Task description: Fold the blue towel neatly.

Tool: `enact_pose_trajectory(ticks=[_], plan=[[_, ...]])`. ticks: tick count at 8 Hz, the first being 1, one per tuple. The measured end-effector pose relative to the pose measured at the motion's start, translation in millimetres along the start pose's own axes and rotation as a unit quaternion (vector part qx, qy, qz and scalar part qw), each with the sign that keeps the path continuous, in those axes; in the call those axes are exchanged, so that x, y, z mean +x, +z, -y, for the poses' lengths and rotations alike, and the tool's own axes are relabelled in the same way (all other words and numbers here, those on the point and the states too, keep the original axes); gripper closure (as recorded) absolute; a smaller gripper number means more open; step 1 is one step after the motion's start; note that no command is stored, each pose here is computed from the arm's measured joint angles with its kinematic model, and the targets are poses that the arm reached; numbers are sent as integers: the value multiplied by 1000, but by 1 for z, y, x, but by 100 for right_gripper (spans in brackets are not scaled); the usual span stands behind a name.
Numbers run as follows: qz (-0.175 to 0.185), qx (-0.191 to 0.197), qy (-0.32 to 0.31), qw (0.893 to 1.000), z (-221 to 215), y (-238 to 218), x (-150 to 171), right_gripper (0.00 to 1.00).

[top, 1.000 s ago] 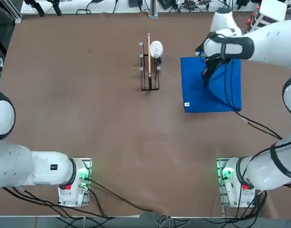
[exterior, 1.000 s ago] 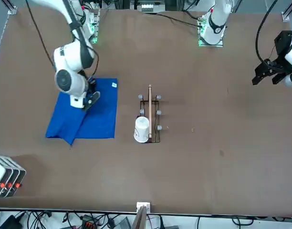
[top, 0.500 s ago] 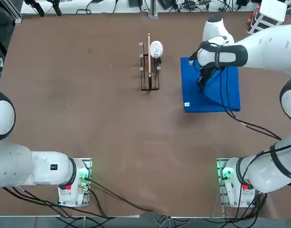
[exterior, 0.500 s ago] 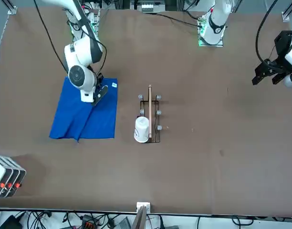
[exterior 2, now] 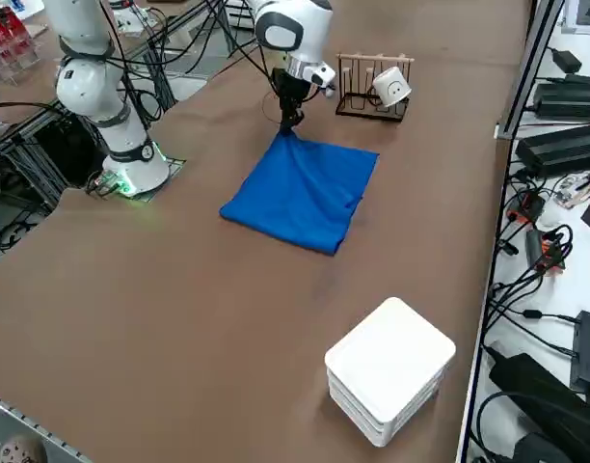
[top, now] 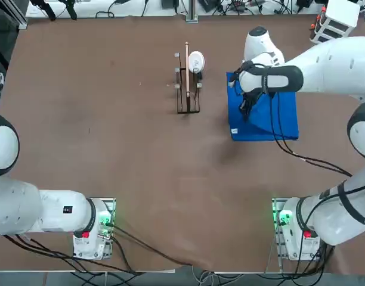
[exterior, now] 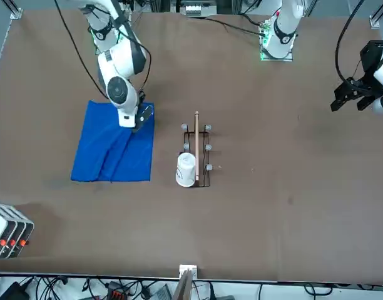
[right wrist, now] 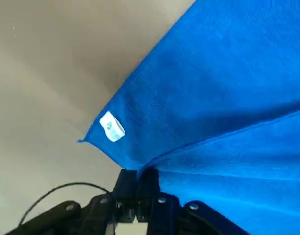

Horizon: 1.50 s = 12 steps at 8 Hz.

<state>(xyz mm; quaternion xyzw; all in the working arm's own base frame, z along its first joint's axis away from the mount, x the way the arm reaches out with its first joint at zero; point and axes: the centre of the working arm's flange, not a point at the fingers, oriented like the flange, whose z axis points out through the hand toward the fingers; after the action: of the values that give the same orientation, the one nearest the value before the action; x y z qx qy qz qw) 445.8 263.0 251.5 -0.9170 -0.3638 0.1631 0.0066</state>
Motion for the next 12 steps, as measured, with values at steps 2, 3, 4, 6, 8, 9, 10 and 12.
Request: enact_pose_trajectory(ticks=[2,3,4,6,8,9,10,12], plan=[[-2,-7,13,1000,18,10,8,98],[1,-9,13,1000,27,15,11,98],[3,-11,15,1000,33,17,12,98],[4,-16,24,1000,51,20,16,98],[-1,-20,32,999,60,21,18,98],[-4,-20,35,999,61,20,19,98],[-5,-21,35,999,63,21,20,98],[-7,-23,40,999,69,26,23,98]])
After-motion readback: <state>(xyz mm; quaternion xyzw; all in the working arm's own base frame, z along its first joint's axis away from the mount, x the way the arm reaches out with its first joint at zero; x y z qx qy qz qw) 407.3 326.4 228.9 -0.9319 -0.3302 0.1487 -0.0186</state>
